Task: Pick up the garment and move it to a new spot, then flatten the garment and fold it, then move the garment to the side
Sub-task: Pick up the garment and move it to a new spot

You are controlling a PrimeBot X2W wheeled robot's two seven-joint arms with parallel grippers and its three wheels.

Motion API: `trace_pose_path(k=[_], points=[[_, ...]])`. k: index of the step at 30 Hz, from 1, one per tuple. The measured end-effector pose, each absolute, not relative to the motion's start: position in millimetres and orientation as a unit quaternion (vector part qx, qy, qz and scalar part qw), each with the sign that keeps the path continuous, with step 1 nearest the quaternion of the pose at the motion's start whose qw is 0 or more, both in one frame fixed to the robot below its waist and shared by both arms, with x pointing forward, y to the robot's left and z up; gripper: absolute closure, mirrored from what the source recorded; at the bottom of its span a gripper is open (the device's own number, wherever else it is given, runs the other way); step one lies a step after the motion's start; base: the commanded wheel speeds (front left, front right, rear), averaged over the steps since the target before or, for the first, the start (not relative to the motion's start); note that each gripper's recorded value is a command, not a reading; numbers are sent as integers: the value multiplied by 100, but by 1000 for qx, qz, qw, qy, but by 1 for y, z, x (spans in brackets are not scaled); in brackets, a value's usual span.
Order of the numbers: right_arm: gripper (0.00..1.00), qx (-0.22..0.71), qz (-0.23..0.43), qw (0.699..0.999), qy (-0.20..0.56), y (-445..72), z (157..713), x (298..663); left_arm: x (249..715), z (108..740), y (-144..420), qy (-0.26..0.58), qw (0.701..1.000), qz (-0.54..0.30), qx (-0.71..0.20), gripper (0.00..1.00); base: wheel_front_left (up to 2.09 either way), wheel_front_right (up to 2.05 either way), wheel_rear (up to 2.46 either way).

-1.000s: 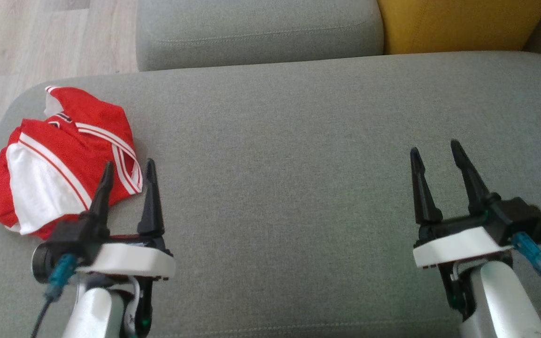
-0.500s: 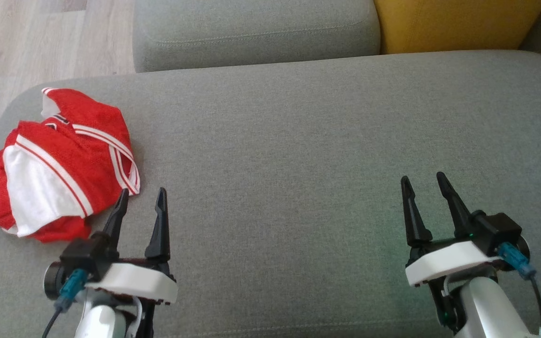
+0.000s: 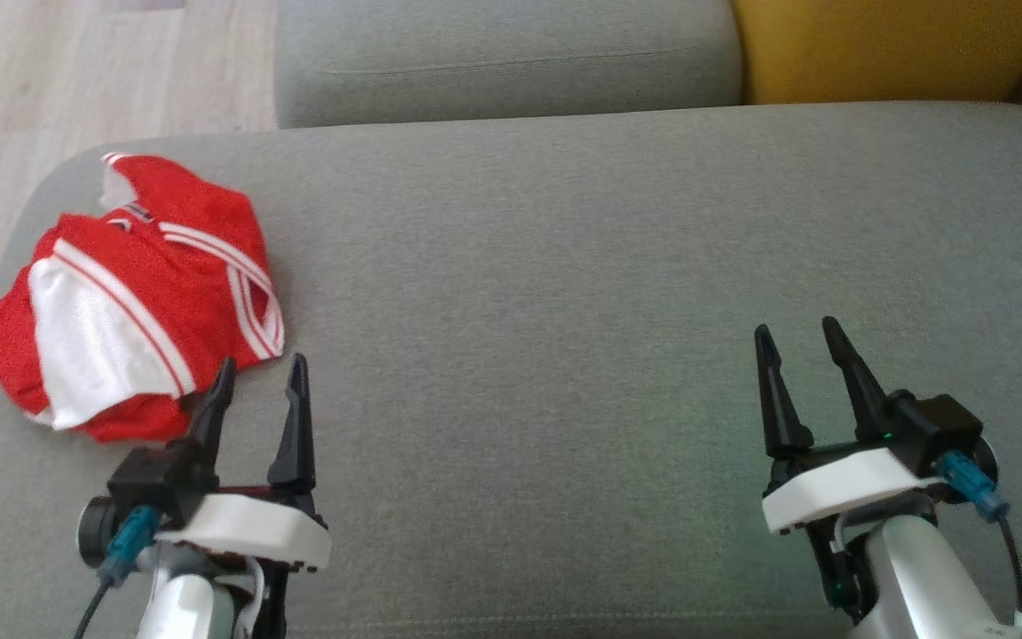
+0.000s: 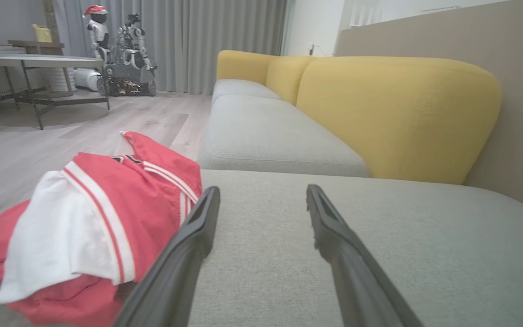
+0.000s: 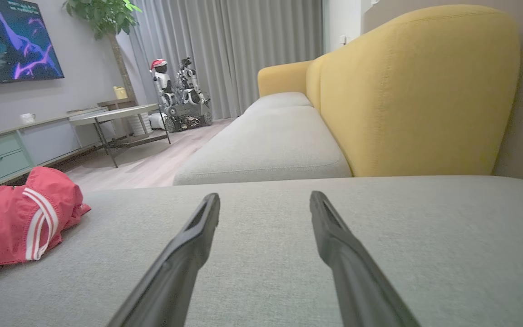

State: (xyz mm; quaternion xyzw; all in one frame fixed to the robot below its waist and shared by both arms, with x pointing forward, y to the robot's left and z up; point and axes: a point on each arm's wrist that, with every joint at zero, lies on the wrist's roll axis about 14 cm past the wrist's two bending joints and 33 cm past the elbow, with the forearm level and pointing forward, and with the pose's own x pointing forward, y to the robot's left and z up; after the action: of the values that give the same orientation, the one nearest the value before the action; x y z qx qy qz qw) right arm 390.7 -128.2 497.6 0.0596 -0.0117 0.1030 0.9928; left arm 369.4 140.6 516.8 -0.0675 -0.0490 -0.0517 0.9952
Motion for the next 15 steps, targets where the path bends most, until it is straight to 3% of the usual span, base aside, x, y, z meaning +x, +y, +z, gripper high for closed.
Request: trace_pose_path(k=[15], points=[[0, 59, 238, 969, -2, -33, 496, 400, 337, 523, 223, -67, 992, 89, -67, 0, 0, 0, 0]])
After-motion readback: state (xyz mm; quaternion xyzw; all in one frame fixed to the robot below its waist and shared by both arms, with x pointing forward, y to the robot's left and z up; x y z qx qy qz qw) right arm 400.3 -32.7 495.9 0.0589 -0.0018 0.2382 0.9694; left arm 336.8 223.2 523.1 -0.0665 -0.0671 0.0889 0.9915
